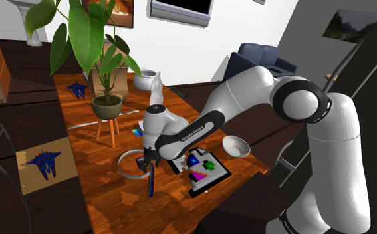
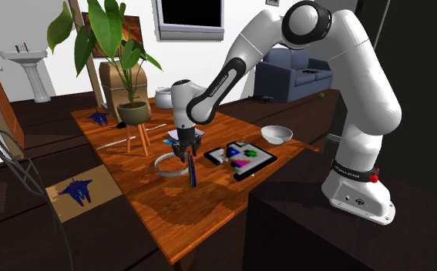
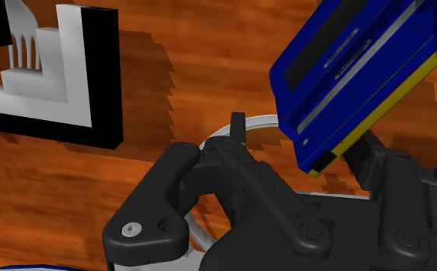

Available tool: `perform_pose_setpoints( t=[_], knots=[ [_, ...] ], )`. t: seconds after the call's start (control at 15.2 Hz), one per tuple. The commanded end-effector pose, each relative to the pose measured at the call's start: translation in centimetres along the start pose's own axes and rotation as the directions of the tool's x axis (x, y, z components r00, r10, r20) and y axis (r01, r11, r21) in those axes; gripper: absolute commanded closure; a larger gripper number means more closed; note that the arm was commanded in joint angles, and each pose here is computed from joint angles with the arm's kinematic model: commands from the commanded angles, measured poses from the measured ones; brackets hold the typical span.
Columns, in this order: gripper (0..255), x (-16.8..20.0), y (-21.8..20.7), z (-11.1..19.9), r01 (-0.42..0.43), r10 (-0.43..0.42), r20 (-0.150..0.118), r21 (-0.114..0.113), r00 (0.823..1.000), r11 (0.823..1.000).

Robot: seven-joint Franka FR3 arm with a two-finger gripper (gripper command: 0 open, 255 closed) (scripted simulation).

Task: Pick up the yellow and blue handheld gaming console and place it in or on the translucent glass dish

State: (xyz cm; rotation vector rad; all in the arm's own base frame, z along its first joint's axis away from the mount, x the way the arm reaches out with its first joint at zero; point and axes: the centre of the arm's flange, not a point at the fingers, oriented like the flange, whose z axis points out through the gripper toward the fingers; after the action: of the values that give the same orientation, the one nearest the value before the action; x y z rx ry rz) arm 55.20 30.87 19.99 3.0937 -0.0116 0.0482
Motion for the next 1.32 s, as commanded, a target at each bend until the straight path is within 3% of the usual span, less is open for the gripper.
perform_pose_setpoints(
  t=[0.0,0.53,1.25],
  knots=[
    [255,0.0,0.0,0.0,0.0,0.0,0.0,0.0,1.0,1.0],
    [255,0.0,0.0,0.0,0.0,0.0,0.0,0.0,1.0,1.0],
    [255,0.2,0.3,-5.8,0.0,0.0,0.0,0.0,1.0,1.0]
  ],
)
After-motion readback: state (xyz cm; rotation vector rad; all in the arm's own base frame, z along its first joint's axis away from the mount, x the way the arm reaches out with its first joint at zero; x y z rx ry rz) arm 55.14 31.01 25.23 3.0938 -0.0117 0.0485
